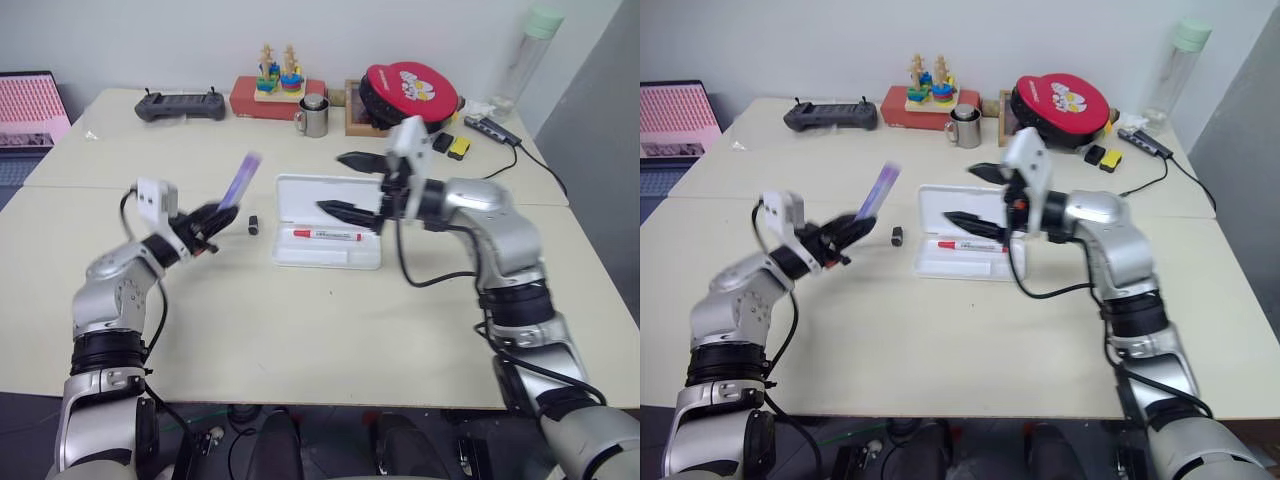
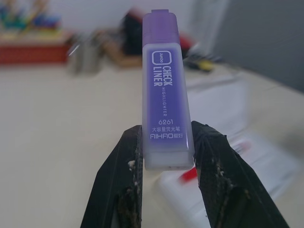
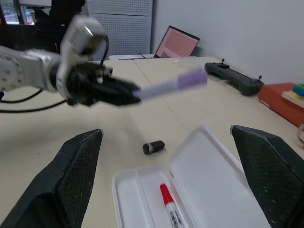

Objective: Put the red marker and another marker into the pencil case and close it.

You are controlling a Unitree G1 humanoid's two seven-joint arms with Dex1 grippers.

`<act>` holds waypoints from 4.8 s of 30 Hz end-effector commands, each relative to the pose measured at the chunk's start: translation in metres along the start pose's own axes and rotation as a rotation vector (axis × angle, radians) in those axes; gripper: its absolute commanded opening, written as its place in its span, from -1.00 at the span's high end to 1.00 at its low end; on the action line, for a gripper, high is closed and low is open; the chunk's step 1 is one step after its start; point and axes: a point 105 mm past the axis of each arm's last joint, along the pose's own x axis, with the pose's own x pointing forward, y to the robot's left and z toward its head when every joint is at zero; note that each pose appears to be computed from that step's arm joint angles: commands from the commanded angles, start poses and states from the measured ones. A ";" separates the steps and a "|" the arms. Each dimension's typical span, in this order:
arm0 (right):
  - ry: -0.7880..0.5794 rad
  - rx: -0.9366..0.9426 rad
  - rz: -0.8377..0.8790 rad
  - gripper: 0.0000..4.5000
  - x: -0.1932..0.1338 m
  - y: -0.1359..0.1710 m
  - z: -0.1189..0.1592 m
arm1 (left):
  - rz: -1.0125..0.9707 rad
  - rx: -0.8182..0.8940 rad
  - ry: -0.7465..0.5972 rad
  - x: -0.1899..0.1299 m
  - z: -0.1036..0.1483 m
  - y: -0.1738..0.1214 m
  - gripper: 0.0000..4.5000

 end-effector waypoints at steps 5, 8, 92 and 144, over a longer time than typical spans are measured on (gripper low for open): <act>-0.014 -0.033 -0.089 -1.00 -0.030 -0.002 0.012 | -0.380 0.154 0.266 0.023 -0.016 -0.037 0.47; -0.008 -0.036 -0.102 -1.00 -0.031 0.000 0.011 | -0.449 0.244 0.448 0.020 -0.040 -0.027 0.47; -0.017 -0.015 -0.079 -1.00 0.023 0.024 0.001 | 0.561 -0.171 0.483 0.017 -0.133 0.054 -0.23; 0.169 0.019 -0.340 -1.00 -0.063 0.029 -0.033 | -0.546 0.322 0.423 0.123 -0.109 -0.073 0.64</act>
